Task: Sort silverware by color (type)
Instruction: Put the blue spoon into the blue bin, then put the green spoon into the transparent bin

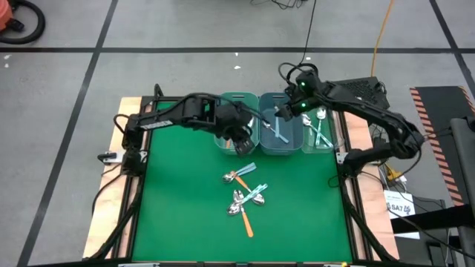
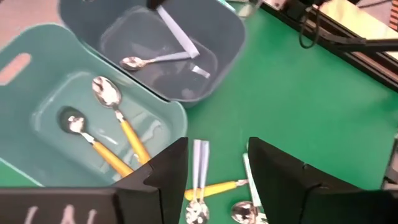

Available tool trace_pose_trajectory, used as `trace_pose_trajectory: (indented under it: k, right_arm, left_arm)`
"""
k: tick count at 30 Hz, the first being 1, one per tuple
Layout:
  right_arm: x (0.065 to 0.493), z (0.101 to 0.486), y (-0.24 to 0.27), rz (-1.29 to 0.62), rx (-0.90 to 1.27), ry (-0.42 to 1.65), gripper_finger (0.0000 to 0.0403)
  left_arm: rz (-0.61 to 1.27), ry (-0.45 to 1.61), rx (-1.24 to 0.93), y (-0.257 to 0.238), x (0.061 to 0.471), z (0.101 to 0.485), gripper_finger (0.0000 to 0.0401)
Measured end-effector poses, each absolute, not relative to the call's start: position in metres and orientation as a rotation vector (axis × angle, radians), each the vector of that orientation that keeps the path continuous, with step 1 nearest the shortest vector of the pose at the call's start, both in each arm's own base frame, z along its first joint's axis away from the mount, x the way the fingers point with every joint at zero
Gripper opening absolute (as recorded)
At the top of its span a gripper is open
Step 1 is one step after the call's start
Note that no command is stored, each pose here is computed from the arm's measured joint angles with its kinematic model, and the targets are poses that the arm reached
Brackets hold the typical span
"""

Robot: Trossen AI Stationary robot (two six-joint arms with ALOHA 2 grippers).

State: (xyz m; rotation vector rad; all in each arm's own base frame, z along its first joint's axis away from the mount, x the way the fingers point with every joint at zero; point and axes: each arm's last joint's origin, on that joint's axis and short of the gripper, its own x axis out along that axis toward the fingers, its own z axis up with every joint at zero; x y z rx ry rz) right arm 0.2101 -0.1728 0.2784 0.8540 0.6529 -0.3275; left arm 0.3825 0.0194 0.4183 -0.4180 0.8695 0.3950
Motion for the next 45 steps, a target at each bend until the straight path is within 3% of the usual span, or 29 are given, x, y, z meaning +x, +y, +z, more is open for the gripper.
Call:
trace_pose_trajectory:
  k: [11,30,45]
  right_arm:
    - [0.227,0.225,-0.198,-0.307,0.898,0.818,0.0002]
    - [0.235,0.193,-0.207,-0.34,0.867,0.932,0.0006]
    - [0.231,0.205,-0.205,-0.392,0.847,0.909,0.0138]
  left_arm:
    - [0.429,0.882,-0.405,0.039,0.38,0.417,0.0161]
    - [0.472,0.865,-0.451,0.039,0.38,0.418,0.0161]
    - [0.458,0.934,-0.393,0.037,0.375,0.414,0.0161]
